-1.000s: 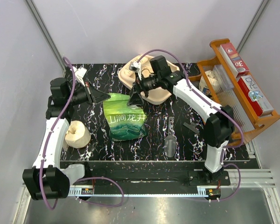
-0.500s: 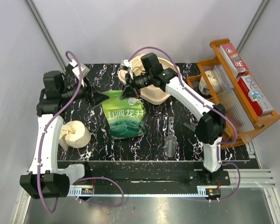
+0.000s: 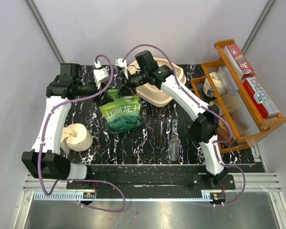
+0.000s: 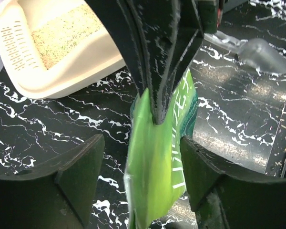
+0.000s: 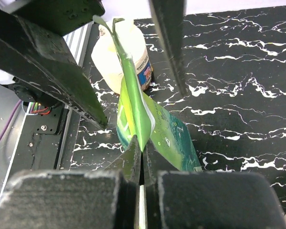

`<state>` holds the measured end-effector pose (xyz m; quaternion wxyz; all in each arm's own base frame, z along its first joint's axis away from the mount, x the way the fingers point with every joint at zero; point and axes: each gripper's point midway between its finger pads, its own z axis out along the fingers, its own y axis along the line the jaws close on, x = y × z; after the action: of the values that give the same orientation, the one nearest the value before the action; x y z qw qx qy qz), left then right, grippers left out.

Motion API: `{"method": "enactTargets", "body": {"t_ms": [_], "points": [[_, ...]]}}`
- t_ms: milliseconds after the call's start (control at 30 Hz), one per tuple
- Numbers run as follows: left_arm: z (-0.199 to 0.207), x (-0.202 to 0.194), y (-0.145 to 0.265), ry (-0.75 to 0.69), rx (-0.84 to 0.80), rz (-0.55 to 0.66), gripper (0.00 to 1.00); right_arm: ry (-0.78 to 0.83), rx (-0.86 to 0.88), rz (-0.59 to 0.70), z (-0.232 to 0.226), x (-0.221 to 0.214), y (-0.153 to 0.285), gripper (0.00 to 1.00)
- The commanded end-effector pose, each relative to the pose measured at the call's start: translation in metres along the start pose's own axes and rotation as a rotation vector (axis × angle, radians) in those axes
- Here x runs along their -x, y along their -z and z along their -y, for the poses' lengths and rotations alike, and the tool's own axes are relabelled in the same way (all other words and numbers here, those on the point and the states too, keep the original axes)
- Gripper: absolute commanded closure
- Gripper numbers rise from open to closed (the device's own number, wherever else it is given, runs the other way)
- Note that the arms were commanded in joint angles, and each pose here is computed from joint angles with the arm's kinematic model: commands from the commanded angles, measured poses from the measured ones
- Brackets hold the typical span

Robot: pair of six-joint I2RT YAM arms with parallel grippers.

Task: Fill the litter box with clean litter

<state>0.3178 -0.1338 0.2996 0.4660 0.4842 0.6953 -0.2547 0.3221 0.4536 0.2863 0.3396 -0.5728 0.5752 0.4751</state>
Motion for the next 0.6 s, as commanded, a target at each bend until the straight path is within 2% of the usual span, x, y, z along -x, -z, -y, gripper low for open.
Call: {"method": "enactTargets", "body": {"t_ms": [0,67,100,167,200,233,267,300,333,367,433,467,533,567], "points": [[0.007,-0.003,-0.003,-0.097,-0.017,-0.021,0.4,0.206,0.005,0.145,-0.023,0.074,0.02,1.0],[0.011,-0.012,-0.007,-0.092,-0.031,-0.038,0.51,0.195,0.003,0.137,-0.024,0.071,0.02,1.0],[0.014,-0.014,-0.009,-0.09,-0.037,-0.042,0.65,0.188,-0.015,0.135,-0.022,0.072,0.023,1.0],[0.018,-0.017,-0.011,-0.073,-0.047,-0.045,0.8,0.138,-0.088,0.112,-0.012,0.066,0.025,0.97],[0.018,-0.018,-0.012,-0.052,-0.043,-0.048,0.92,0.131,-0.129,0.112,-0.011,0.069,0.031,0.82],[0.02,-0.021,-0.012,-0.036,-0.04,-0.051,0.97,0.095,-0.172,0.098,-0.005,0.063,0.033,0.71],[0.018,-0.016,-0.01,-0.052,-0.017,-0.031,1.0,0.026,-0.258,0.093,0.006,0.061,0.041,0.61],[0.018,-0.015,-0.01,-0.022,0.003,-0.026,1.0,-0.012,-0.3,0.103,0.007,0.066,0.05,0.46],[0.019,-0.02,-0.011,-0.001,0.015,-0.024,1.0,-0.076,-0.348,0.102,0.012,0.062,0.054,0.41],[0.016,-0.009,-0.007,-0.035,0.055,0.011,1.0,-0.171,-0.441,0.106,0.024,0.059,0.065,0.38],[0.016,-0.012,-0.007,0.035,0.097,0.027,1.0,-0.257,-0.541,0.074,0.028,0.049,0.079,0.34],[0.012,0.001,-0.001,0.006,0.141,0.072,1.0,-0.333,-0.63,0.062,0.035,0.041,0.087,0.33],[0.011,-0.003,-0.001,0.096,0.195,0.098,1.0,-0.401,-0.672,-0.022,0.034,0.016,0.092,0.3],[0.007,0.013,0.007,0.056,0.252,0.161,1.0,-0.395,-0.674,-0.053,0.032,0.009,0.093,0.29]]}}
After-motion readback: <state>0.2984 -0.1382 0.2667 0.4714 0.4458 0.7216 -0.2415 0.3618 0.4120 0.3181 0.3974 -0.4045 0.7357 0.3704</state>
